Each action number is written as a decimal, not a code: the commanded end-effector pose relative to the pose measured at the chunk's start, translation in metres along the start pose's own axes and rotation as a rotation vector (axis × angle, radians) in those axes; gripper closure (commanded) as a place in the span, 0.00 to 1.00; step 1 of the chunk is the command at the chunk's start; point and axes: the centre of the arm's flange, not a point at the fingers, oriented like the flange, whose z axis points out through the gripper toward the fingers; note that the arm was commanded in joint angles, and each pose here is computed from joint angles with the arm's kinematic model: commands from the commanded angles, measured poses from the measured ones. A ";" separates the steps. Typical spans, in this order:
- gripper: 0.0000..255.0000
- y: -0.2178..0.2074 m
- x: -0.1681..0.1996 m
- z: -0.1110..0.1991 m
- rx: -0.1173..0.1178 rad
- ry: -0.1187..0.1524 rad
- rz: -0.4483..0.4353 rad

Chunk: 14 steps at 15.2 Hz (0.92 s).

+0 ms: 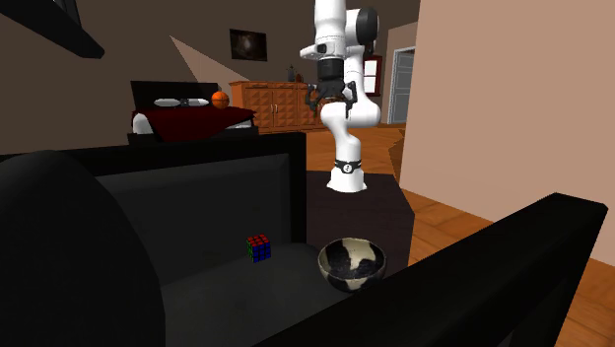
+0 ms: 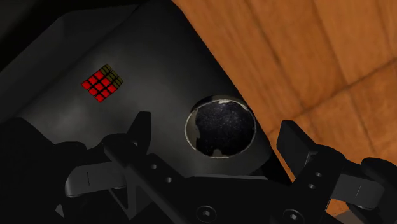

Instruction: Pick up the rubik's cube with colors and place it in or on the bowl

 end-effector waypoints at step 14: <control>0.00 0.101 0.053 0.165 -0.017 -0.021 -0.090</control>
